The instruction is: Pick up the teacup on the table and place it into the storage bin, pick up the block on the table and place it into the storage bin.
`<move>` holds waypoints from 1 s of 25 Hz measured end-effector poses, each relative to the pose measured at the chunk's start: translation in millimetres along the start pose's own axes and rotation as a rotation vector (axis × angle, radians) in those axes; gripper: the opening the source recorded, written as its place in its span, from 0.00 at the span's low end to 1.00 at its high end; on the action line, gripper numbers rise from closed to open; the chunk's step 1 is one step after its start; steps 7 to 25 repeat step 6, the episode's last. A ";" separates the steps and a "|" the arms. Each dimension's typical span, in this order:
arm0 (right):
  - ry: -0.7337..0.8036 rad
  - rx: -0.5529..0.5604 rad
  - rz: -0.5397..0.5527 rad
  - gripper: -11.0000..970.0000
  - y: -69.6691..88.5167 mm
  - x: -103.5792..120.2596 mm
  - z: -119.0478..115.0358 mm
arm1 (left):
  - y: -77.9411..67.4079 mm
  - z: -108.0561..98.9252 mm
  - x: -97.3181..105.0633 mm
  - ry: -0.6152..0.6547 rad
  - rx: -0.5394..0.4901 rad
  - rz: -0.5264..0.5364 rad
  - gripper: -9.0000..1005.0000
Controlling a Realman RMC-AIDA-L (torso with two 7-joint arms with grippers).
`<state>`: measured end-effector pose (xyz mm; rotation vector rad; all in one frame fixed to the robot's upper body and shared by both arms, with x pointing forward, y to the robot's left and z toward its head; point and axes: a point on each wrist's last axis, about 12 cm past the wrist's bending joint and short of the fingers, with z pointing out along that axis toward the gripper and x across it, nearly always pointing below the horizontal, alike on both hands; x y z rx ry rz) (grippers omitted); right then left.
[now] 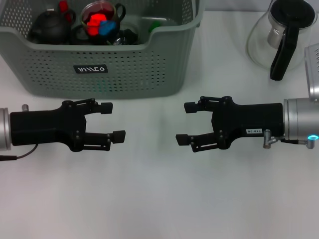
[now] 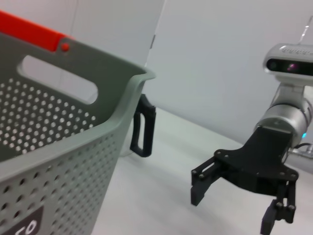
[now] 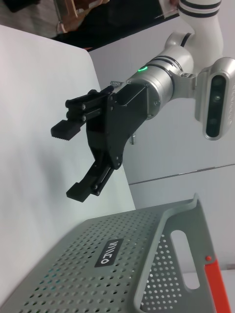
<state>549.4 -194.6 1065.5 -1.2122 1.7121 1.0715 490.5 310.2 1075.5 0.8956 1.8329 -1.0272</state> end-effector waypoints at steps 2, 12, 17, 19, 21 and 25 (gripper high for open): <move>0.000 0.000 -0.001 0.96 0.0 0.0 -0.1 | -0.1 0.4 -1.0 -0.002 0.004 0.003 0.90; -0.001 0.001 -0.002 0.96 0.0 0.0 -0.1 | 0.5 1.7 -3.0 -0.002 0.010 0.008 0.90; -0.001 0.001 -0.002 0.96 0.0 0.0 -0.1 | 0.5 1.7 -3.0 -0.002 0.010 0.008 0.90; -0.001 0.001 -0.002 0.96 0.0 0.0 -0.1 | 0.5 1.7 -3.0 -0.002 0.010 0.008 0.90; -0.001 0.001 -0.002 0.96 0.0 0.0 -0.1 | 0.5 1.7 -3.0 -0.002 0.010 0.008 0.90; -0.001 0.001 -0.002 0.96 0.0 0.0 -0.1 | 0.5 1.7 -3.0 -0.002 0.010 0.008 0.90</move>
